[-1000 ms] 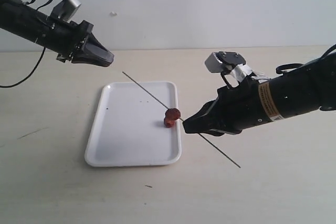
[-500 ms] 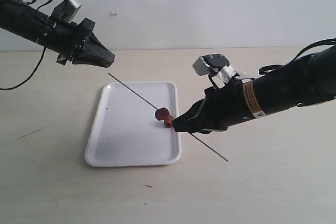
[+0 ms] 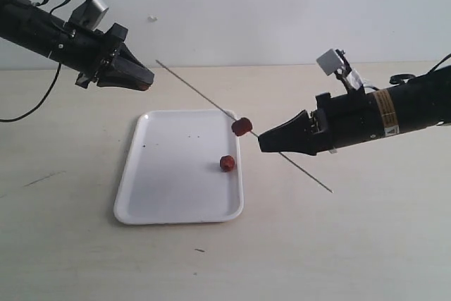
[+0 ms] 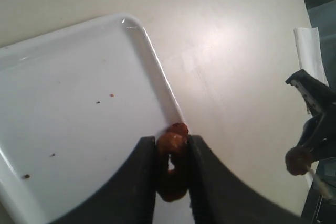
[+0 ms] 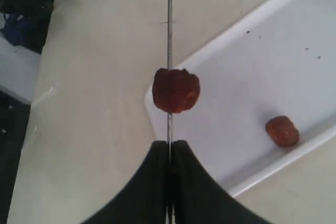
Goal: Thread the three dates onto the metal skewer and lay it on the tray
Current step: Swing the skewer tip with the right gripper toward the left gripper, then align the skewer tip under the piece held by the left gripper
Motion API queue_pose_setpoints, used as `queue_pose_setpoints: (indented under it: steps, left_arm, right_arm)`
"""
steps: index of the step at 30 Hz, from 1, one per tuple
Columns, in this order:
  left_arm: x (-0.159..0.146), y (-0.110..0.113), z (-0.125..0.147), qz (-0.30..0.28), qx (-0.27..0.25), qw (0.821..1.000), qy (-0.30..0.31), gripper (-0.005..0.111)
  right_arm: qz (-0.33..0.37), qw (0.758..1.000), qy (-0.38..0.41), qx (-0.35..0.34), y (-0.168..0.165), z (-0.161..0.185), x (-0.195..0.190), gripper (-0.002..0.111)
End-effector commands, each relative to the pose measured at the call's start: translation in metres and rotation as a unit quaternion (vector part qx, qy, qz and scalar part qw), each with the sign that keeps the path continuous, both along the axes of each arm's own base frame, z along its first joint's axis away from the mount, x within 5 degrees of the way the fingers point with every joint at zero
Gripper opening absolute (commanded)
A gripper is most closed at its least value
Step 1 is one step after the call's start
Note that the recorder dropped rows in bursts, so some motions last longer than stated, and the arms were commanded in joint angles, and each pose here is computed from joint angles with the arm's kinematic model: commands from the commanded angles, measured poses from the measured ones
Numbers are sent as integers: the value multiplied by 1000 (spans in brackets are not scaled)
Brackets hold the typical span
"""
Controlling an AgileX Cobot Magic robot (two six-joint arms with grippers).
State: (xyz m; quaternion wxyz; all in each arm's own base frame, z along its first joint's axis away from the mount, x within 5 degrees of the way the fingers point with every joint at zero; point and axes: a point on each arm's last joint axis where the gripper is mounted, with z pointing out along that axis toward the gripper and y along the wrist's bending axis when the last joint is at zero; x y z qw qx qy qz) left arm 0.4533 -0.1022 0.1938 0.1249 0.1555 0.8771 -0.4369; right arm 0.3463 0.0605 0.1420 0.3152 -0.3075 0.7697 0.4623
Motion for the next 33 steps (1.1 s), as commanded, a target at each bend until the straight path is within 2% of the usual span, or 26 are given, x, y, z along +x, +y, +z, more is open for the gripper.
queue_pose_setpoints:
  steps: [1,4,9,20,33]
  left_arm:
    - [-1,-3,7,9,-11,1000,7,21]
    - [-1,-4,8,12,-20,1000,8,21]
    - [0,-7,13,26,-43,999,17,21]
    - [-8,-20,26,9,-25,1000,9,21]
    - [-11,-21,19,3,-14,1000,19,21]
  right_arm:
    - [26,1000,12,3,-3,-21,6,0]
    - [10,1000,19,-23,-5,-35,9,0]
    - [-7,1000,8,-25,-6,-40,13,0]
    - [-21,999,-8,-25,-7,-39,16,0]
    - [-11,1000,-21,3,-4,-34,16,0]
